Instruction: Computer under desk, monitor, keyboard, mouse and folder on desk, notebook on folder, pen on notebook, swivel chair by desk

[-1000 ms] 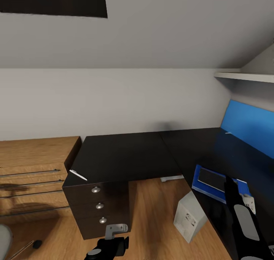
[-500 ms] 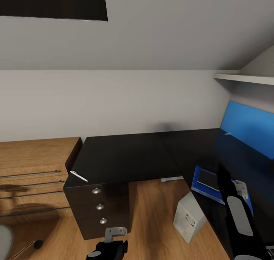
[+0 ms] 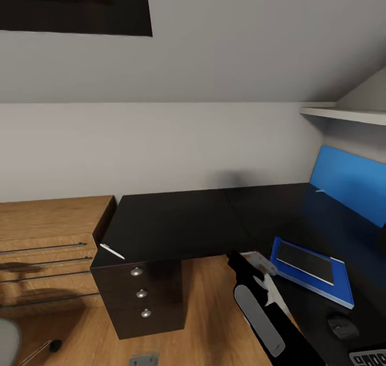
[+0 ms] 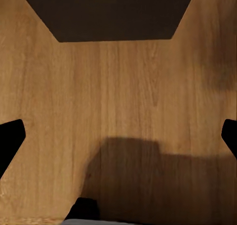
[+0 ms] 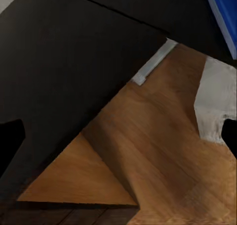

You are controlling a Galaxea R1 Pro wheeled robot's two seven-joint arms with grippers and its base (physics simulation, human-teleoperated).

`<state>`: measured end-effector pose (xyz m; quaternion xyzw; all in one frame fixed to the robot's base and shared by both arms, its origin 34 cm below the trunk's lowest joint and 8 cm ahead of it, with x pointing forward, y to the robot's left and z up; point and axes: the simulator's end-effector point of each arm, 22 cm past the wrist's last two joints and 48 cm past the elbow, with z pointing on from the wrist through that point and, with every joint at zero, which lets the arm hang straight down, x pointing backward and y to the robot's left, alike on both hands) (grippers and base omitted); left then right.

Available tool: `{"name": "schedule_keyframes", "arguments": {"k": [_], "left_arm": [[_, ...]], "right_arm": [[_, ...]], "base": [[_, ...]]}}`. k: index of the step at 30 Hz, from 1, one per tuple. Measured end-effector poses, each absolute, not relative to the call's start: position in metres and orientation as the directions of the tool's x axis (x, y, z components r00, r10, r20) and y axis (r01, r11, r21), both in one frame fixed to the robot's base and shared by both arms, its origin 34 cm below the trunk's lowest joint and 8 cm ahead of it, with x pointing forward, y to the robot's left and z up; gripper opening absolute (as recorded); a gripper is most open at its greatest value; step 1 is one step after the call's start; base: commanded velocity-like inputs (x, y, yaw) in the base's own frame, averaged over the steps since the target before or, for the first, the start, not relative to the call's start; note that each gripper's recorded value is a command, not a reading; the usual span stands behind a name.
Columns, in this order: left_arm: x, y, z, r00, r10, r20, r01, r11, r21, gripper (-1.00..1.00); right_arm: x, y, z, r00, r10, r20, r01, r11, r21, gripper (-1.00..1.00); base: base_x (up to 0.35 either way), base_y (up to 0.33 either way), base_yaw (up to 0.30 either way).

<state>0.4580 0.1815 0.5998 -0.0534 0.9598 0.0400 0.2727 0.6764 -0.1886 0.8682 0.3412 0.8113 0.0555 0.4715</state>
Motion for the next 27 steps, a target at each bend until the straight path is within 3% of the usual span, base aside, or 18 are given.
{"name": "schedule_keyframes", "arguments": {"k": [4, 10, 17, 20, 27], "left_arm": [[0.442, 0.192, 0.591, -0.858, -0.068, -0.510, -0.126, 0.989, 0.081, 1.00], [0.438, 0.195, 0.597, -0.861, -0.065, -0.505, -0.127, 0.988, 0.090, 1.00], [0.441, 0.197, 0.608, -0.850, -0.074, -0.521, -0.138, 0.987, 0.086, 1.00], [0.446, 0.199, 0.616, -0.834, -0.086, -0.545, -0.153, 0.985, 0.078, 1.00], [0.447, 0.205, 0.617, -0.830, -0.093, -0.550, -0.166, 0.983, 0.084, 1.00]], "right_arm": [[0.660, -0.170, 0.882, -0.341, 0.502, -0.795, 0.490, 0.816, 0.305, 1.00], [0.666, -0.190, 0.922, -0.202, 0.584, -0.786, 0.526, 0.742, 0.416, 1.00], [0.653, -0.191, 0.914, -0.211, 0.589, -0.780, 0.542, 0.735, 0.408, 1.00], [0.639, -0.181, 0.908, -0.255, 0.478, -0.841, 0.474, 0.819, 0.322, 1.00], [0.638, -0.184, 0.923, -0.216, 0.321, -0.922, 0.394, 0.893, 0.218, 1.00]], "base": [[0.000, 0.000, 0.000], [0.000, 0.000, 0.000], [0.000, 0.000, 0.000], [0.000, 0.000, 0.000], [0.000, 0.000, 0.000]]}}
